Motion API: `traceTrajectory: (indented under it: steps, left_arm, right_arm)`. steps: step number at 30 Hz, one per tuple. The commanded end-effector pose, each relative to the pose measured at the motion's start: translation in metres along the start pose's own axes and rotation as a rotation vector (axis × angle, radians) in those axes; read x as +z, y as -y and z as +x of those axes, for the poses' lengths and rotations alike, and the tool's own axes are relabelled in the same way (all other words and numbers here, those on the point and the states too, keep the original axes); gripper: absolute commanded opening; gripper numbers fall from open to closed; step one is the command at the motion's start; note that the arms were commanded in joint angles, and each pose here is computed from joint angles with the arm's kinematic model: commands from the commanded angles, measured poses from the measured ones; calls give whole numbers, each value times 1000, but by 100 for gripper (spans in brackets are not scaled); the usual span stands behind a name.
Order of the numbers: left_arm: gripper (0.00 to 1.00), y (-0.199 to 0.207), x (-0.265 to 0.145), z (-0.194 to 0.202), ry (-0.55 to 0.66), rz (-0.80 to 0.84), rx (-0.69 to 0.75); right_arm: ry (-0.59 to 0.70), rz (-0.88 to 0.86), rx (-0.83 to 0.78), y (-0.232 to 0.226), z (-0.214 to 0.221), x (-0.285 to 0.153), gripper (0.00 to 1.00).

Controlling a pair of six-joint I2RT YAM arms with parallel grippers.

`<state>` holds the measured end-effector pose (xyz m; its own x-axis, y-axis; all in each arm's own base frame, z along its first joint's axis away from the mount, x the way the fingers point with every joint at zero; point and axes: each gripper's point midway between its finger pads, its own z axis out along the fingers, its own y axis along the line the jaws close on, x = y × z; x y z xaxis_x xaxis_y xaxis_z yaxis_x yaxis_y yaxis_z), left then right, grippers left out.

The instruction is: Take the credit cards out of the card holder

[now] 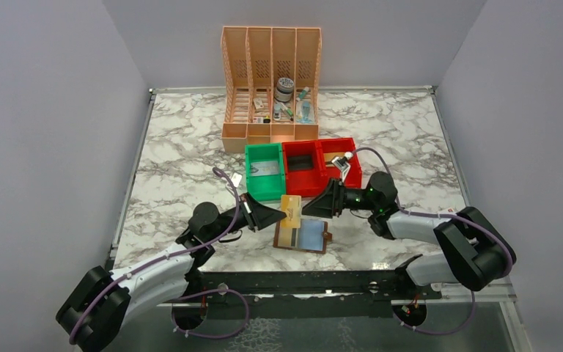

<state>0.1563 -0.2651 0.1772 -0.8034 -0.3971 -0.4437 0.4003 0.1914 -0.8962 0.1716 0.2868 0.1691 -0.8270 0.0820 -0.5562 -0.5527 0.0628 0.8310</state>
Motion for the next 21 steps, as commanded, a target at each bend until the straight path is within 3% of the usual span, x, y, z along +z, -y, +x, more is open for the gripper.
traceTrajectory:
  steps: [1,13,21]
  left_arm:
    - [0,24,2,-8,9,90,17]
    - [0,25,3,-7,3,93,-8]
    - [0,28,4,-7,-3,101,-9]
  right_arm:
    - [-16,-84,-37,-19,-5,10,47]
    - [-37,-139,-16,-28,-1,18,21]
    - [-37,-173,-23,-36,-4,18,12]
